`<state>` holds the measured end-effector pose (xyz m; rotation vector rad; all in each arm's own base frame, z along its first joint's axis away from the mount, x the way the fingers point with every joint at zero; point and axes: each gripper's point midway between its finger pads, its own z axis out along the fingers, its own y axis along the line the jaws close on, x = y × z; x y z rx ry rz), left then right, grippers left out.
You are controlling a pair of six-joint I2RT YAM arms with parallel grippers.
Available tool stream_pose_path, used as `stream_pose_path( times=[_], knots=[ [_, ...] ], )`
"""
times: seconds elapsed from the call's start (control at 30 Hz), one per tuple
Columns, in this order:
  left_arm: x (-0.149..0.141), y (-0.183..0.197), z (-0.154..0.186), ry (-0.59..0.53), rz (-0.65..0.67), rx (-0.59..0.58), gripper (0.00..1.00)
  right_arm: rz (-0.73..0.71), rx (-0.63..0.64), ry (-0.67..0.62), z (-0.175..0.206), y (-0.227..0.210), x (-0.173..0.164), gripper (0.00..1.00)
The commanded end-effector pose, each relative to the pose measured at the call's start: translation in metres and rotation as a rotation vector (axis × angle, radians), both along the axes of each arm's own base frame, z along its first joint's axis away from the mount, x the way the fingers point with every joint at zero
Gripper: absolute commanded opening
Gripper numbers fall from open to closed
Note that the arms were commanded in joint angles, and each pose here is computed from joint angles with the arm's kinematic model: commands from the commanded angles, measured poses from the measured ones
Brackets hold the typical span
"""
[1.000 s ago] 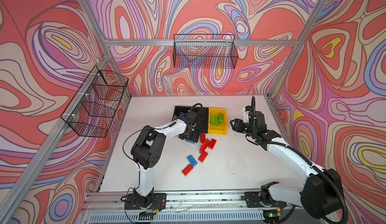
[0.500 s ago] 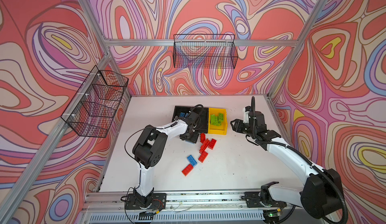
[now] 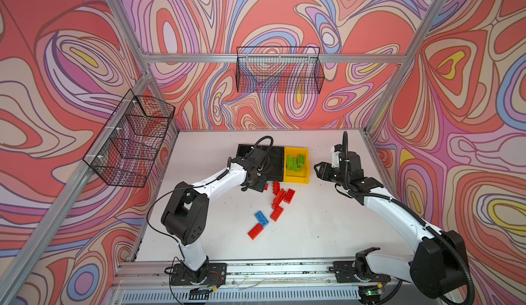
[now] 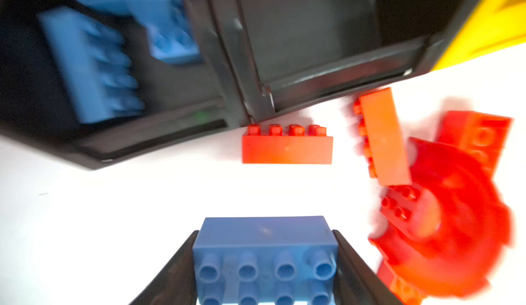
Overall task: Sort the legos into containers by color
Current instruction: Pick up the lego from the center of the table, then place the lego in the container.
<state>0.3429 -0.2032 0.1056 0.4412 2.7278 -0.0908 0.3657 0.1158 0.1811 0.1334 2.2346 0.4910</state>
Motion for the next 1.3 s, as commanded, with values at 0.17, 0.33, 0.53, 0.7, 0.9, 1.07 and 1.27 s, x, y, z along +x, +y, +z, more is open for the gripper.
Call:
stream_pose_path(
  times=[0.17, 0.33, 0.53, 0.7, 0.9, 1.07, 1.27],
  knots=[
    [0.065, 0.047, 0.055, -0.12, 0.151, -0.108, 0.58, 0.008, 0.009, -0.021, 0.004, 0.003, 0.003, 0.6],
    [0.119, 0.045, 0.057, -0.152, 0.203, -0.182, 0.58, 0.009, 0.016, -0.024, 0.006, 0.004, 0.004, 0.6],
    [0.163, 0.025, 0.044, -0.14, 0.205, -0.228, 0.57, -0.001, 0.001, -0.025, 0.008, 0.0, 0.002, 0.6],
    [0.177, 0.021, 0.026, -0.117, 0.223, -0.225, 0.57, -0.004, 0.006, -0.019, 0.004, 0.0, 0.002, 0.6],
    [0.183, 0.028, 0.016, -0.124, 0.265, -0.189, 0.63, -0.008, -0.001, -0.02, 0.006, -0.001, 0.001, 0.6],
    [0.184, 0.028, 0.018, -0.129, 0.281, -0.201, 0.71, -0.008, 0.002, -0.017, 0.006, -0.001, 0.0, 0.6],
    [0.182, 0.032, 0.021, -0.146, 0.287, -0.19, 0.77, -0.01, 0.002, -0.019, 0.007, -0.002, -0.002, 0.6]
  ],
)
